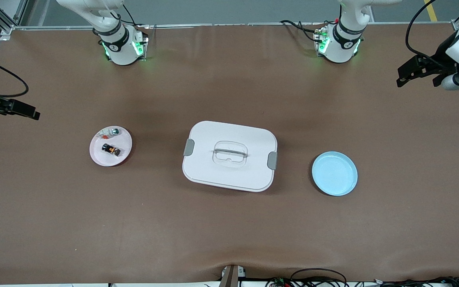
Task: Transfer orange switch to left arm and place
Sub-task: 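Reach the right gripper down to the orange switch on the white plate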
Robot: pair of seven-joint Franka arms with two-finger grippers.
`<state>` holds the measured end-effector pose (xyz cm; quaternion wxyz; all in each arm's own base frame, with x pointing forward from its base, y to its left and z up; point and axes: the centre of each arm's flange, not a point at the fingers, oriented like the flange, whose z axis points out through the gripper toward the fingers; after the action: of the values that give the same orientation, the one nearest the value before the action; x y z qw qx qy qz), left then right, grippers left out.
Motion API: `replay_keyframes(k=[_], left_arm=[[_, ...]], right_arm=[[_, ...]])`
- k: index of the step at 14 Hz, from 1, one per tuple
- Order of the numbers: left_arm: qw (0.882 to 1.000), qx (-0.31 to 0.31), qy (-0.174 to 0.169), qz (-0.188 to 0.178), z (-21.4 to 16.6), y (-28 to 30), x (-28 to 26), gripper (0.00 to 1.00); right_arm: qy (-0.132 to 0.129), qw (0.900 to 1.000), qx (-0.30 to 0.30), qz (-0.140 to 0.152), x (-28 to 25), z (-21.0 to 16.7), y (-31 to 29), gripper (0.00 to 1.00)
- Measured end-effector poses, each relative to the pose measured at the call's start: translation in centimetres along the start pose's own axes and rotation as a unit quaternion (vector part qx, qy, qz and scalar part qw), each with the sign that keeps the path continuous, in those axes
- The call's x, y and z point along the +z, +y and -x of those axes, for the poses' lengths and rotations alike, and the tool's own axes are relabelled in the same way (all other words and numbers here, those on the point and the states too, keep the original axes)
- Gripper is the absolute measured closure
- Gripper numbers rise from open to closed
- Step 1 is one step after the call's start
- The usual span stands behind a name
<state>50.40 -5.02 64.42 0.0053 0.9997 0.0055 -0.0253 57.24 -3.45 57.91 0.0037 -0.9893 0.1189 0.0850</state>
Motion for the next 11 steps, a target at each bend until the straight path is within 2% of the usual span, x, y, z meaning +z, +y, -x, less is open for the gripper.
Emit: replay_keyframes(k=[4,8,11], left_arm=[[1.0,0.004,0.002,0.0,0.2,0.4,-0.2,0.0],[1.0,0.011,0.003,-0.001,0.3,1.1,-0.2,0.0],[1.0,0.011,0.003,-0.001,0.3,1.1,-0.2,0.0]], right_arm=[[-0.021,0.999,0.036,0.009,2.6,-0.1,-2.3,0.0],[-0.034,0.998,0.047,0.016,6.3,-1.0,-1.8,0.0],[-0.041,0.996,0.079,0.02,9.7,-1.5,-1.6,0.0]])
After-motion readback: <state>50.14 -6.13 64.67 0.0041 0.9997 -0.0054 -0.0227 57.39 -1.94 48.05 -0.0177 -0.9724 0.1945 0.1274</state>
